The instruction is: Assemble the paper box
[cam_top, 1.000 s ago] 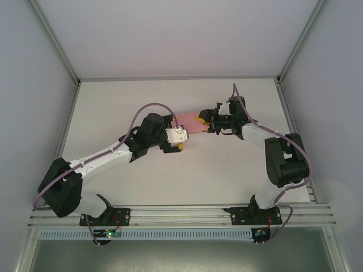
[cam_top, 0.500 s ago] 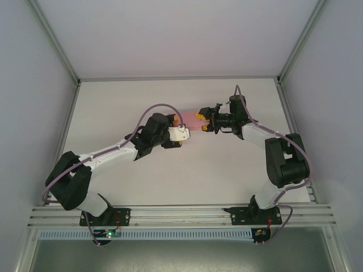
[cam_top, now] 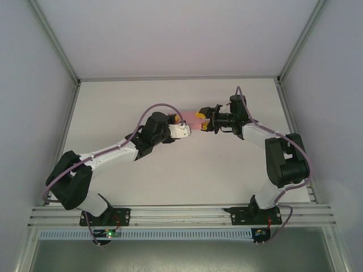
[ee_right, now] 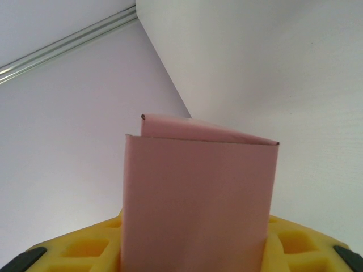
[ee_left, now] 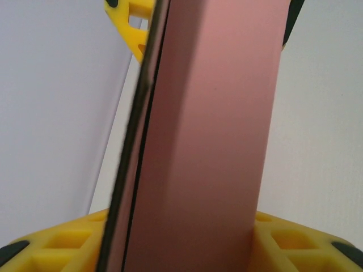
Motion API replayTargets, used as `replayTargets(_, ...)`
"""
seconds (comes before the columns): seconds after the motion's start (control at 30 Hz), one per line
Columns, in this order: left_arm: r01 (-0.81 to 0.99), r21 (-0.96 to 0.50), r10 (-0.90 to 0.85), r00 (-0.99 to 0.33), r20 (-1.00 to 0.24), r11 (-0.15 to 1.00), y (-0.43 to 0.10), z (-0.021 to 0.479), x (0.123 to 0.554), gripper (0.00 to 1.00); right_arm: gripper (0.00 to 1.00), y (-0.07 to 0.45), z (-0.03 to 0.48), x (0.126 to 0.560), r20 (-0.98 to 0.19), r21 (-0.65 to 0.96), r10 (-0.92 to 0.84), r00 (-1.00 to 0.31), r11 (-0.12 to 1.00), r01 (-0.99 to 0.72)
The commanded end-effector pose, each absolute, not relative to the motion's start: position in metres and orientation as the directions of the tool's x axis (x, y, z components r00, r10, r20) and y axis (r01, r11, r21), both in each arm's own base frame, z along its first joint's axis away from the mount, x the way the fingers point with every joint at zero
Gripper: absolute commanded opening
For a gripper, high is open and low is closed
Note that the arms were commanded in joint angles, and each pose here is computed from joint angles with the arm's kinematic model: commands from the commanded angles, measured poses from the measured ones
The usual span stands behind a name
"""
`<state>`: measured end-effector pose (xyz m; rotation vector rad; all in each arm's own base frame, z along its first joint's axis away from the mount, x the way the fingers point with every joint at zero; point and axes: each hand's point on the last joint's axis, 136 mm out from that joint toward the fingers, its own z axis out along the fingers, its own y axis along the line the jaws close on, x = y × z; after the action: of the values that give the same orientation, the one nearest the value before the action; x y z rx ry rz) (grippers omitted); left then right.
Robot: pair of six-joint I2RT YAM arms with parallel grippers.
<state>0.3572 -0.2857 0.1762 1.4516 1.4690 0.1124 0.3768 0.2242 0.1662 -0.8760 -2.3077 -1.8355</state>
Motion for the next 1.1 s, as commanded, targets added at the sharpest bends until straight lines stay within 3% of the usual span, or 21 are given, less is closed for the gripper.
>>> replayTargets(0.0, 0.669, 0.684, 0.758, 0.275, -0.592, 0.291, -0.297, 0.191, 0.362, 0.41, 0.18, 0.227, 0.183, 0.369, 0.364, 0.9, 0.338, -0.868, 0.112, 0.421)
replayTargets(0.13, 0.679, 0.675, 0.751, 0.276, -0.6, 0.29, -0.298, 0.193, 0.36, 0.34, 0.25, 0.225, 0.183, 0.367, 0.34, 0.905, 0.344, -0.875, 0.134, 0.404)
replayTargets(0.17, 0.682, 0.671, 0.747, 0.277, -0.604, 0.29, -0.298, 0.193, 0.358, 0.33, 0.31, 0.224, 0.183, 0.367, 0.335, 0.904, 0.349, -0.875, 0.142, 0.403)
replayTargets(0.23, 0.686, 0.664, 0.735, 0.278, -0.618, 0.298, -0.298, 0.195, 0.356, 0.29, 0.56, 0.222, 0.182, 0.367, 0.312, 0.907, 0.357, -0.88, 0.166, 0.388)
replayTargets(0.3, 0.693, 0.659, 0.728, 0.285, -0.623, 0.293, -0.298, 0.195, 0.352, 0.26, 0.98, 0.217, 0.179, 0.368, 0.289, 0.903, 0.384, -0.877, 0.194, 0.383)
replayTargets(0.47, 0.73, 0.622, 0.734, 0.253, -0.63, 0.283, -0.296, 0.187, 0.348, 0.23, 0.98, 0.206, 0.186, 0.374, 0.257, 0.918, 0.425, -0.868, 0.174, 0.357)
replayTargets(0.63, 0.784, 0.559, 0.732, 0.21, -0.647, 0.269, -0.293, 0.179, 0.338, 0.23, 0.98, 0.162, 0.196, 0.389, 0.166, 0.932, 0.557, -0.814, 0.182, 0.315)
replayTargets(0.9, 0.894, 0.38, 0.746, 0.083, -0.66, 0.236, -0.276, 0.164, 0.322, 0.22, 0.98, 0.101, 0.233, 0.393, -0.31, 0.85, 0.597, -0.74, 0.523, 0.066)
replayTargets(0.97, 0.91, 0.338, 0.745, 0.05, -0.666, 0.24, -0.275, 0.163, 0.32, 0.22, 0.98, 0.096, 0.25, 0.394, -0.485, 0.792, 0.546, -0.683, 0.605, -0.079)
replayTargets(1.07, 0.937, 0.287, 0.765, 0.037, -0.644, 0.197, -0.273, 0.157, 0.31, 0.23, 0.98, 0.077, 0.268, 0.388, -0.679, 0.647, 0.477, -0.559, 0.748, -0.148)
